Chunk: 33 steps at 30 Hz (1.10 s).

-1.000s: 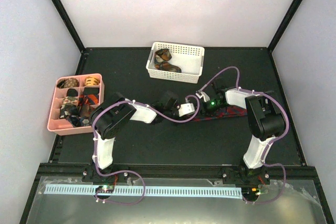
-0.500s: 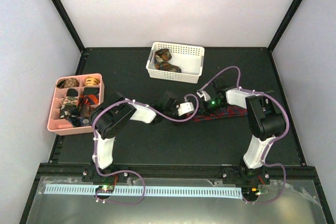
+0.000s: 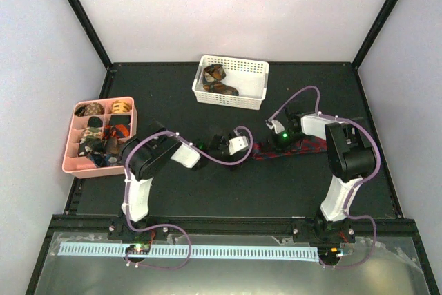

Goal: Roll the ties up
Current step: Roll the tie at the center of the board.

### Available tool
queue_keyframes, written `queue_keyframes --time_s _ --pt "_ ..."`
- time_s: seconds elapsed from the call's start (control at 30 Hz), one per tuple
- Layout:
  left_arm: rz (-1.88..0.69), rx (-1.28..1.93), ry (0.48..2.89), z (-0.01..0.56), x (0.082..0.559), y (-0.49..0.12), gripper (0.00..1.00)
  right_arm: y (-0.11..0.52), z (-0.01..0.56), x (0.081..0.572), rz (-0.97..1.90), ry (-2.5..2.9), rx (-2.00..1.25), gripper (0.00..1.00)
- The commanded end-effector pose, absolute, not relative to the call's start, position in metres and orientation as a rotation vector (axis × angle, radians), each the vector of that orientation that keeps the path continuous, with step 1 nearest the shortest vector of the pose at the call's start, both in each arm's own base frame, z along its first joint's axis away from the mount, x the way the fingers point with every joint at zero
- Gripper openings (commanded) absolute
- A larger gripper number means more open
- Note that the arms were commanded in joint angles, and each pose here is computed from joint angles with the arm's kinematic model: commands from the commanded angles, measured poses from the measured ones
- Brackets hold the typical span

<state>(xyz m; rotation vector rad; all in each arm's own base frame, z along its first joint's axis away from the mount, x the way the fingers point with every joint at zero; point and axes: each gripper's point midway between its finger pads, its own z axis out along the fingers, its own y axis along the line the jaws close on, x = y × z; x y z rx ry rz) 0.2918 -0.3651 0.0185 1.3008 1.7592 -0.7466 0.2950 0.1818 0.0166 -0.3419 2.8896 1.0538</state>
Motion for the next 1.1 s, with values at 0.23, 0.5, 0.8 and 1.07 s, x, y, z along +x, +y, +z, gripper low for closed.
queue_keyframes --time_s 0.23,0.5,0.8,1.07 --pt "-0.859 1.263 1.610 0.030 0.291 -0.386 0.87 0.175 -0.020 0.266 0.897 3.061 -0.429 0.02" --pt "-0.807 1.347 1.611 0.011 0.290 -0.401 0.87 0.182 -0.016 0.266 0.944 3.042 -0.448 0.02" --pt "-0.570 1.461 1.810 -0.024 0.289 -0.380 0.74 0.189 -0.001 0.267 1.011 2.989 -0.473 0.02" --pt "-0.512 1.517 1.843 -0.037 0.279 -0.363 0.57 0.197 0.023 0.261 1.115 2.909 -0.489 0.02"
